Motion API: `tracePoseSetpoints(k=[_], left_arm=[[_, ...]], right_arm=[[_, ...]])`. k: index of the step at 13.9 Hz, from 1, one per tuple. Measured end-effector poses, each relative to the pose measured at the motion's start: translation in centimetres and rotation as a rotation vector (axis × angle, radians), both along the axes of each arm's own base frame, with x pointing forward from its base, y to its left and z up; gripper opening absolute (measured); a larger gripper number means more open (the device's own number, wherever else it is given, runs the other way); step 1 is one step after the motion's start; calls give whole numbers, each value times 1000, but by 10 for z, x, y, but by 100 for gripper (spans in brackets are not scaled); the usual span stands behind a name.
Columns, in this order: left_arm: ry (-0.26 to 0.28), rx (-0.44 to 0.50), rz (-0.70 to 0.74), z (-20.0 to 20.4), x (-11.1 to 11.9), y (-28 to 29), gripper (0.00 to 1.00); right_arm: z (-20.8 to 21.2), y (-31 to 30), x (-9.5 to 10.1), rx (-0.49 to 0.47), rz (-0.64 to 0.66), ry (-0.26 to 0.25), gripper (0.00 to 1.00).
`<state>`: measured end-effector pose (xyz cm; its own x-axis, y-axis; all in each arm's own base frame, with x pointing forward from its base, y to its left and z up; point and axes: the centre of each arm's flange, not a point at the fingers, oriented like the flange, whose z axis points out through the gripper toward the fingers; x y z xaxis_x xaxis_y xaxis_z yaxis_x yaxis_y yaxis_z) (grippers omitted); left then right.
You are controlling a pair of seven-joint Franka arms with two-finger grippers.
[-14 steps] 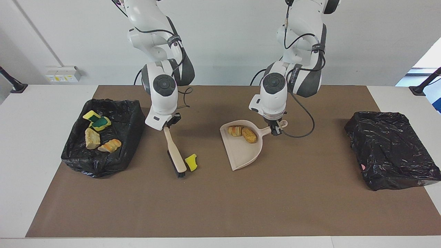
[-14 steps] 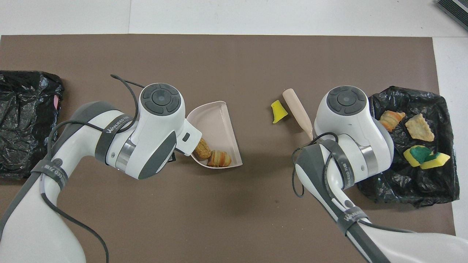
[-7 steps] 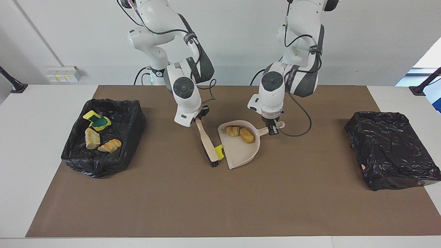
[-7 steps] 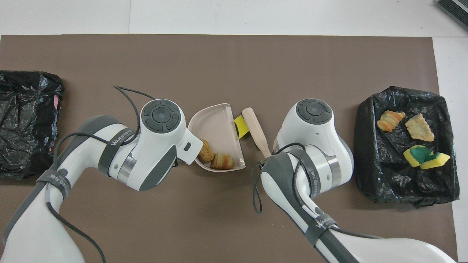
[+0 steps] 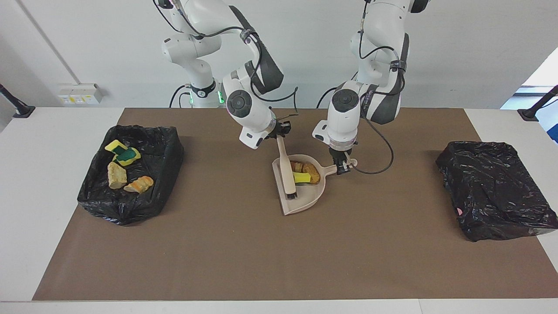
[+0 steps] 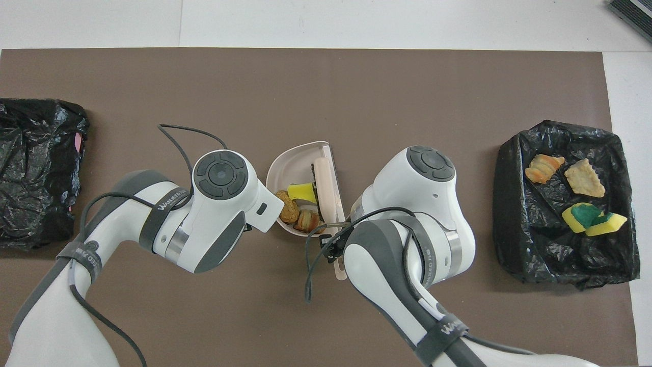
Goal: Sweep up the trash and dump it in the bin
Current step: 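Sweep the yellow sponge into the dustpan with the right gripper's brush, then carry the dustpan with the left gripper to the nearby bag and tip it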
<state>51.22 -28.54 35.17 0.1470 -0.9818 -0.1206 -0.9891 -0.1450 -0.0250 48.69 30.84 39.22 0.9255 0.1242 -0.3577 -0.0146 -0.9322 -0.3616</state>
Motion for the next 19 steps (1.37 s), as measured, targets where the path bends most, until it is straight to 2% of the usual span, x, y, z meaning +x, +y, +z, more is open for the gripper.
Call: tracePoseSetpoints(k=[4, 6, 8, 12, 15, 17, 19], left_arm=[[10, -32, 13, 3, 7, 8, 33], [27, -59, 19, 15, 24, 31, 33], [48, -85, 22, 39, 43, 59, 33], [76, -110, 1, 96, 78, 129, 33], [89, -118, -14, 128, 93, 186, 33], [95, -125, -35, 139, 99, 228, 33], [100, -133, -66, 146, 105, 271, 33]], right_arm=[[72, -62, 2, -46, -15, -39, 26], [101, -81, -13, -94, 17, -48, 26], [115, -78, -36, -140, 41, -40, 26], [100, -41, -103, -214, 30, -11, 26], [70, 9, -144, -246, -18, -54, 26], [48, 29, -162, -265, -30, -62, 26], [31, 38, -170, -274, -49, -70, 26]])
